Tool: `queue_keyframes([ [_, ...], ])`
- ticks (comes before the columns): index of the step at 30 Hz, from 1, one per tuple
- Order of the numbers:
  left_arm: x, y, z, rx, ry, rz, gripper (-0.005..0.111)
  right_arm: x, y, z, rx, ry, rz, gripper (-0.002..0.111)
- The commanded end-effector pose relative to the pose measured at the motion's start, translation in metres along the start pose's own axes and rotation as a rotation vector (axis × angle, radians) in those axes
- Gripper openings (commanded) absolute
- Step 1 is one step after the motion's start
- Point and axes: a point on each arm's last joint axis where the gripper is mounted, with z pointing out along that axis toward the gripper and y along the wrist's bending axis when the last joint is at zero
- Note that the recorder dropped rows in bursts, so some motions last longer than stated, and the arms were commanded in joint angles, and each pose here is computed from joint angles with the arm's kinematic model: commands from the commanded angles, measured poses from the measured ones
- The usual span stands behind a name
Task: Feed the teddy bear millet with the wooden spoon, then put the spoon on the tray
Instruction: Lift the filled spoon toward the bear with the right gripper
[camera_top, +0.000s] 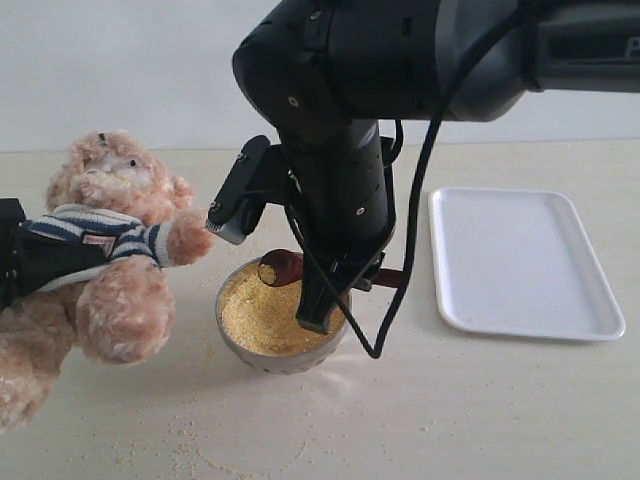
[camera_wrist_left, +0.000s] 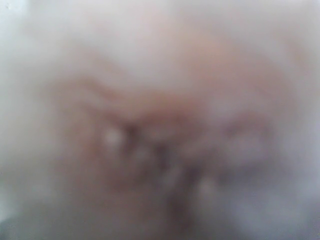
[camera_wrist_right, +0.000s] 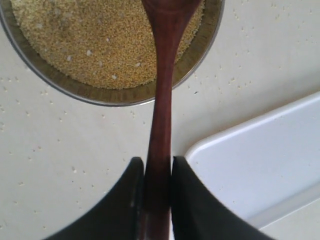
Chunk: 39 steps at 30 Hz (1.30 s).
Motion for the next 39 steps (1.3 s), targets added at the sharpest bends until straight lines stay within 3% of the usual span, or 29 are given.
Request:
queue_keyframes([
  [1, -0.002, -0.004, -0.001, 0.034, -0.01, 0.008, 0.005, 0.005, -0.003, -0.011, 0.01, -0.024, 0.027, 0.0],
  [15, -0.001, -0.007, -0.001, 0.062, -0.001, 0.031, 0.005, 0.023, -0.013, -0.058, 0.056, -0.139, 0.055, 0.0],
  [24, -0.003, -0.001, -0.001, 0.003, -0.018, 0.029, 0.005, 0.007, -0.031, -0.102, 0.099, -0.302, 0.099, 0.0],
  [29, -0.003, -0.001, -0.001, 0.005, -0.018, 0.025, 0.005, -0.006, -0.03, -0.114, 0.024, -0.381, 0.132, 0.0],
  [39, -0.002, -0.002, -0.001, 0.019, -0.013, 0.026, 0.005, -0.029, -0.023, -0.099, -0.074, -0.423, 0.114, 0.0],
])
